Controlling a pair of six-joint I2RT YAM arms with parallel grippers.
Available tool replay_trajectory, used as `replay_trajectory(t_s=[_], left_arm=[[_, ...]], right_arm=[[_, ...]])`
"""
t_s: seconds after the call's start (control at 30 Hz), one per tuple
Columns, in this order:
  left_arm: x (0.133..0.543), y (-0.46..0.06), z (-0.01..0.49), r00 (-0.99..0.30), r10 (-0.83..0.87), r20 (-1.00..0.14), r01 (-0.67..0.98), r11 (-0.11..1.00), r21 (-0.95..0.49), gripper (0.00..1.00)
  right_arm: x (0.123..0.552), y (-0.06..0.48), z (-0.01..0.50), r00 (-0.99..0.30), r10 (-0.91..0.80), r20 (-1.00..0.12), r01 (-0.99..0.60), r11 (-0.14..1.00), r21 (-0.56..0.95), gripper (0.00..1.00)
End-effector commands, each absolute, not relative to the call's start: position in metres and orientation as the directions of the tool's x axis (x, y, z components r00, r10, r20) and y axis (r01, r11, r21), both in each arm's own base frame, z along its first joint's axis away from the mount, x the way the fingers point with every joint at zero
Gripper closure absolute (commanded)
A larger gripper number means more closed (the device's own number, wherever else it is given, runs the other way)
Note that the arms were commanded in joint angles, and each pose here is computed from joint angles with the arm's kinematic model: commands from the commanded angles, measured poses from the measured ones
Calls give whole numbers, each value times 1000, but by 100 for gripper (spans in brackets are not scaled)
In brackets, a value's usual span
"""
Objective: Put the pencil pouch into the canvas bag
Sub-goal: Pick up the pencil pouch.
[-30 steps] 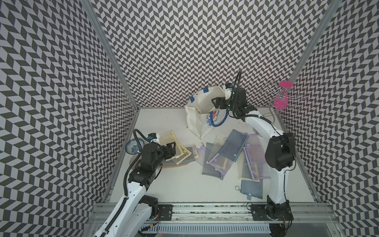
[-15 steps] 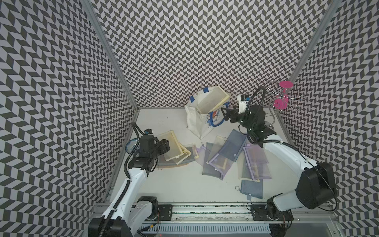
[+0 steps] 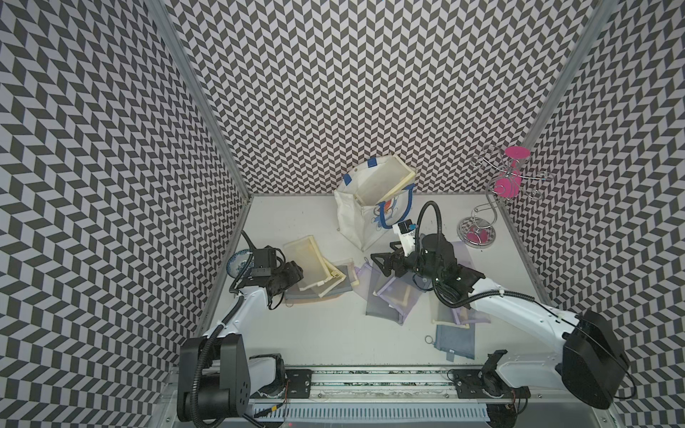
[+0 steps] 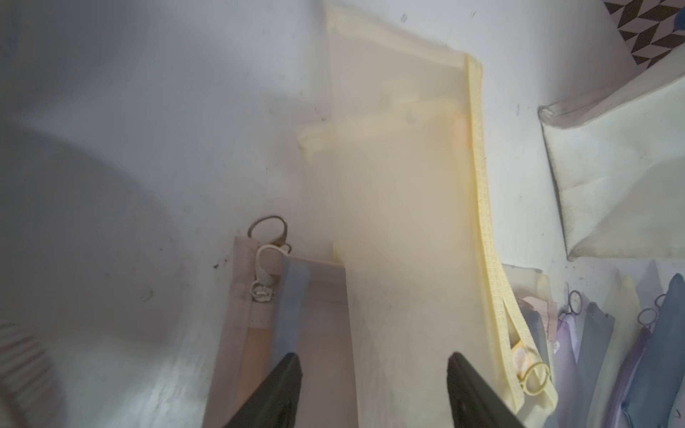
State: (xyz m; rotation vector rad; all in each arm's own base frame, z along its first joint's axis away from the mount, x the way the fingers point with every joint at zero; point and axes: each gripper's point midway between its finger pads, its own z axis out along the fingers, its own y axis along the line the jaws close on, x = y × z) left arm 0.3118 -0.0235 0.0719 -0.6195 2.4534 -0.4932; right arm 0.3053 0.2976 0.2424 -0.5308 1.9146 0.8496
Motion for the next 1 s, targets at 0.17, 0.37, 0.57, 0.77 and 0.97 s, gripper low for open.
replay_trajectory(t_s=[0.17,0.37,0.57,0.77,0.97], left_arm=[[321,-43,67,-752,-534,-388,-268,784,-560,56],[325,-47,70,-755,-534,-380,-251,771,-585,94],[322,-42,90,-722,-533,-442,-226,785,-577,100],[328,-41,105,-707,-515,-485,-185,796,-576,89],[352,-29,97,-701,-538,-469,-217,787,-578,61]], right_arm=[[307,291,300,-366,32,-930,-681,672,292,7],[308,291,292,-417,35,-908,-654,683,326,7],[300,267,294,-422,54,-905,-597,735,322,6],[293,268,278,-478,48,-877,-589,723,361,6],[297,285,267,-493,46,-869,-623,679,390,1]])
